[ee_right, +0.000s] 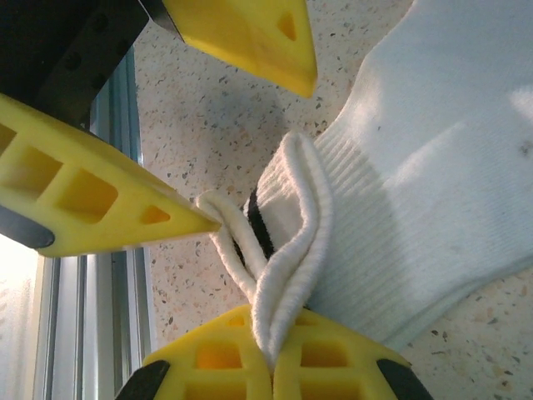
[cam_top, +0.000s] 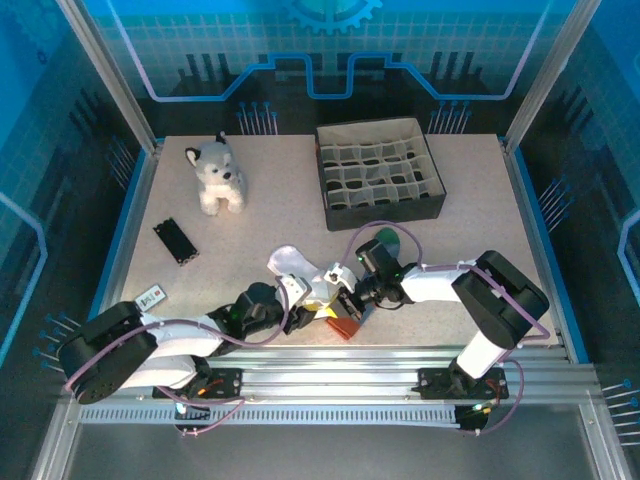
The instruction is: Roll the socks
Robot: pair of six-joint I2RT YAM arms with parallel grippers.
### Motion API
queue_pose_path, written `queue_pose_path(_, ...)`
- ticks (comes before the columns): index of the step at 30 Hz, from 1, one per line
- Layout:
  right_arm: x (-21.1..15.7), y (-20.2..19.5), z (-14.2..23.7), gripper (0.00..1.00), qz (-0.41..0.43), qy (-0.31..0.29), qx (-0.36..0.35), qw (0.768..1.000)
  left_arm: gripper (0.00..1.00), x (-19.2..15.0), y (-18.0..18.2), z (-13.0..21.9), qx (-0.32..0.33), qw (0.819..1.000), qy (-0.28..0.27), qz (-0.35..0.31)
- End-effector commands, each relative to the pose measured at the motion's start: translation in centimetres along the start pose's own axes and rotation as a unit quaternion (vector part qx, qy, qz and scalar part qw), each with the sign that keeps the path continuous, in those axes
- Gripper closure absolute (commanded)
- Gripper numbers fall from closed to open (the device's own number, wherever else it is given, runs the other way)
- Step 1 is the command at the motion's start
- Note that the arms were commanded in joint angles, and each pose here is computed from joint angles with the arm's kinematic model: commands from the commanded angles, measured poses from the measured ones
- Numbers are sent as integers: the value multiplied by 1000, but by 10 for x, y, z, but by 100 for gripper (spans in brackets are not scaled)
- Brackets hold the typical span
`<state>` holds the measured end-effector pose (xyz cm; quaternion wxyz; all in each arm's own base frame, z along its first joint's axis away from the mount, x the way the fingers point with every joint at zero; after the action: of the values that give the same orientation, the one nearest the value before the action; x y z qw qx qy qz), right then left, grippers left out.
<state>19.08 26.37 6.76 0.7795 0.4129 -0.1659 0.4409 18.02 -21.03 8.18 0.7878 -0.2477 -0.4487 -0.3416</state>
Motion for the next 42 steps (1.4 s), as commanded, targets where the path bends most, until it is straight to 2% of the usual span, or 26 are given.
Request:
queue_pose_path(1,3,-4,-2,100,-14,5,3,1000,49,1,-10,-1,-31,999,-9,-5)
queue_pose_path(6,0,-9,-4,100,-45,43,-22,998,53,-2,-6,-4,-14,1000,12,7)
queue_pose_path(16,-2,-7,-8,100,-87,104,-28,990,57,-19,0,-18,6,998,46,35)
queue_pose_path(22,2,-4,-13,98,-98,132,-32,986,69,-22,6,-26,35,993,70,86)
queue_pose_path(28,8,-10,-13,98,-135,154,-56,977,79,-29,8,-20,49,987,96,118)
queue_pose_path(31,12,-14,-13,92,-152,156,-73,973,82,-32,8,-16,55,984,120,121)
queue_pose_path(35,23,-14,-9,73,-165,129,-84,974,88,-39,9,-10,63,978,156,126)
queue_pose_path(39,33,-9,-4,67,-162,103,-82,978,89,-45,8,-10,67,970,184,141)
queue_pose_path(42,38,-5,2,66,-154,83,-85,981,89,-49,9,-11,73,966,196,152)
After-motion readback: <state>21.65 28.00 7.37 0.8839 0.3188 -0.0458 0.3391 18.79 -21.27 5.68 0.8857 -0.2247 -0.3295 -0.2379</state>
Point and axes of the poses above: each hand's point on the last joint's axis, 136 mm out from that joint toward the fingers, its own z axis back along the fingers, its own y axis along the line the jaws close on, x = y × z, the point moved 5 cm from there along z, back along the fingers
